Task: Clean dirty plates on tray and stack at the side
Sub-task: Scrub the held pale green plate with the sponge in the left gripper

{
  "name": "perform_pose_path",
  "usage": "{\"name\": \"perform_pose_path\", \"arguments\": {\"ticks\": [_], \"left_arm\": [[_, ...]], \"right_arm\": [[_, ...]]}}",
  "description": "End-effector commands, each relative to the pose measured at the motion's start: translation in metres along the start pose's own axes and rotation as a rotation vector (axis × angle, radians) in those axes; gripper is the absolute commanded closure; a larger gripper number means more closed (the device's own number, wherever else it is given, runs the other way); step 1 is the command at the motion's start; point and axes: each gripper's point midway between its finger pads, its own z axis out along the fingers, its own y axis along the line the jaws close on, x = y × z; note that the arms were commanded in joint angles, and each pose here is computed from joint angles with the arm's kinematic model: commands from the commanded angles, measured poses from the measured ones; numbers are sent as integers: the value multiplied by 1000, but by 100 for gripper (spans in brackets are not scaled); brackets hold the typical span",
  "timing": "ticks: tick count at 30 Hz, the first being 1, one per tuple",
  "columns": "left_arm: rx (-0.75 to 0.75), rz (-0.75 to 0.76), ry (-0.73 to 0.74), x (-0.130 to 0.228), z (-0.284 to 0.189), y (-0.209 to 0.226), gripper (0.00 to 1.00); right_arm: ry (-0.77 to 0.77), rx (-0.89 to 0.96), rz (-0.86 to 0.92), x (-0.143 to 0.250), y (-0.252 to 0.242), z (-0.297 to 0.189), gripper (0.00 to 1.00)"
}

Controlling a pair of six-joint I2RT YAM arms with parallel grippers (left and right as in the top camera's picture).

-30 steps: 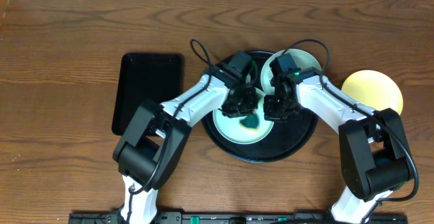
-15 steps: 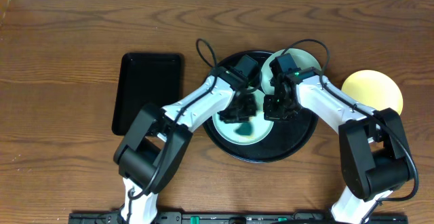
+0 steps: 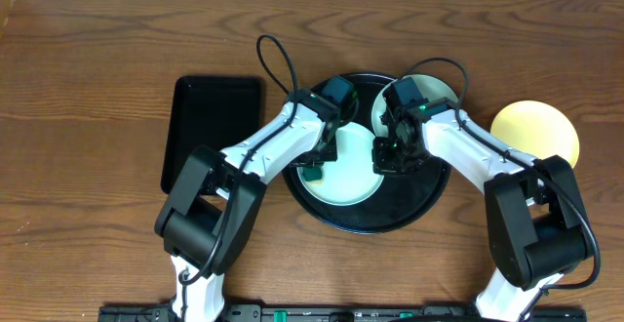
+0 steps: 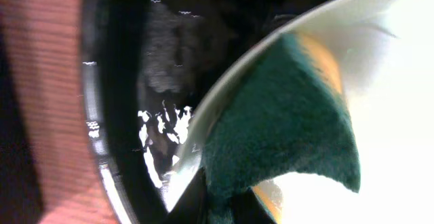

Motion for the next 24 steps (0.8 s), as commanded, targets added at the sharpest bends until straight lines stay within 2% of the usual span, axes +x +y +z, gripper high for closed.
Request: {"name": "perform_pose_path", "arguments": {"ticks": [1, 4, 7, 24], "left_arm": [[138, -22, 147, 20, 27, -16, 93], [361, -45, 196, 23, 16, -61, 93], [475, -45, 200, 25, 9, -94, 92], [586, 58, 304, 78, 1, -152, 92]], "right_arm": [[-3, 113, 12, 0, -26, 4, 99], [-3, 113, 12, 0, -26, 4, 99], [-3, 113, 12, 0, -26, 4, 99], [0, 114, 13, 1, -27, 4, 99]]}}
